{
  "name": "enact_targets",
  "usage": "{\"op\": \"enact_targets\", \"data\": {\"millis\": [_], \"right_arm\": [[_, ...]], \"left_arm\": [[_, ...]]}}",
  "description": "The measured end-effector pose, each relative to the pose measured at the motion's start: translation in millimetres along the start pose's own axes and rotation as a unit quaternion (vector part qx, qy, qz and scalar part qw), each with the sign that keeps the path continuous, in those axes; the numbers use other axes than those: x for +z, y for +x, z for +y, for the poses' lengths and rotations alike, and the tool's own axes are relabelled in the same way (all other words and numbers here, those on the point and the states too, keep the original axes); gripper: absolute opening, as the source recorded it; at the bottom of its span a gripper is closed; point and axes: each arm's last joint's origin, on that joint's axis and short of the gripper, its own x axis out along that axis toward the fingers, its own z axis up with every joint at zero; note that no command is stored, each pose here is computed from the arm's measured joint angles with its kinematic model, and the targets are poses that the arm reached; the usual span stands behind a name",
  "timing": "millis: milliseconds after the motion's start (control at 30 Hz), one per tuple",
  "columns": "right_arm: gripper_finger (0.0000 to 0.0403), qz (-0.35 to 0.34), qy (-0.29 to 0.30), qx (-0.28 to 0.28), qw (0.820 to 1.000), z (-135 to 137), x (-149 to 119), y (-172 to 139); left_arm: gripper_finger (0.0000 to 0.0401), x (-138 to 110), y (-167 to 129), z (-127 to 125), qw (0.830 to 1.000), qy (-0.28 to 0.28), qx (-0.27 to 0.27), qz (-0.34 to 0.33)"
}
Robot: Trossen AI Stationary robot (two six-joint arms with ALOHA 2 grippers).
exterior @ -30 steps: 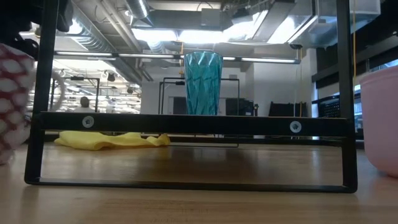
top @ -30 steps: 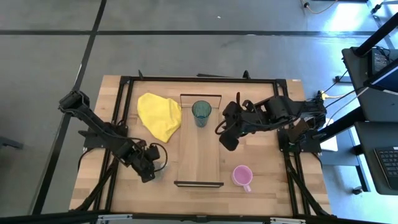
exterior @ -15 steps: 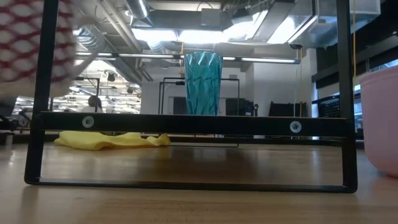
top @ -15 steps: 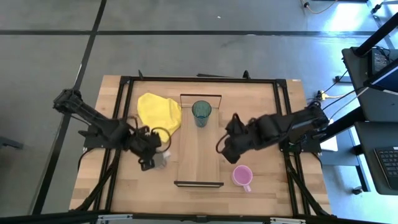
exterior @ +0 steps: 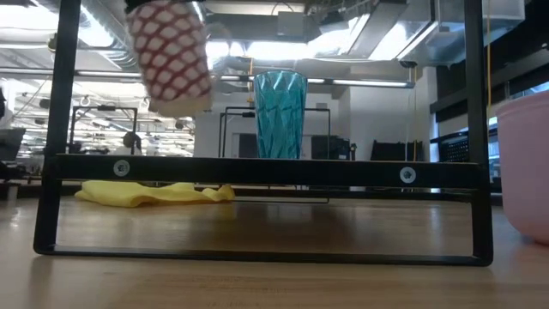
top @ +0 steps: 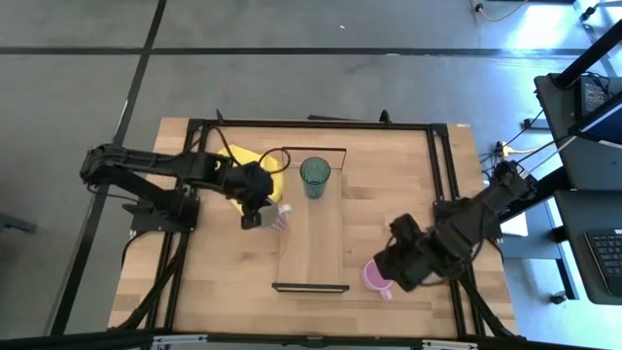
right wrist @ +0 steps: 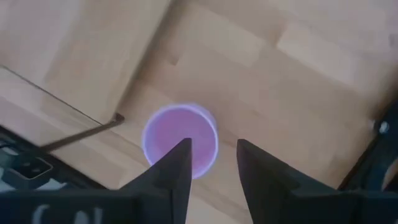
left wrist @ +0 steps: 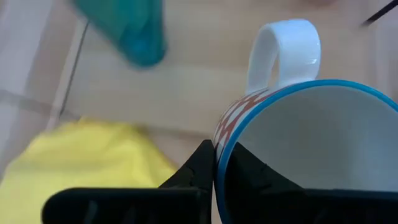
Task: Stack small to large cups/mugs on shelf
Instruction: Put the red pattern mug on the shelf
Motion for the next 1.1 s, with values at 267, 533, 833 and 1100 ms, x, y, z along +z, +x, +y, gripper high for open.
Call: {"op": "enact_targets", "data": {"millis": [267,533,833,1100], "right_arm": [[0.0129,0.038,0.054,-0.012,0.998,-5.4,-28.5,28.6],[0.0129,0.034,0.095,-0.022,0.995,-9.0,-33.8,36.3],[0.0129,0.022,0.136,-0.013,0.99,-12.1,-44.1,36.5],[0.0129,0.016,0.14,-0.023,0.99,-13.9,-42.5,36.9]], "left_arm": [[0.0016,20.7,8.9,-10.3,0.995,0.084,-0.05,-0.019],[0.0016,71.6,31.3,-15.1,0.988,0.153,-0.03,-0.012],[0.0021,83.1,65.0,-15.9,0.975,0.205,-0.044,0.072],[0.0016,89.3,66.4,-17.2,0.976,0.209,-0.05,0.039]]}}
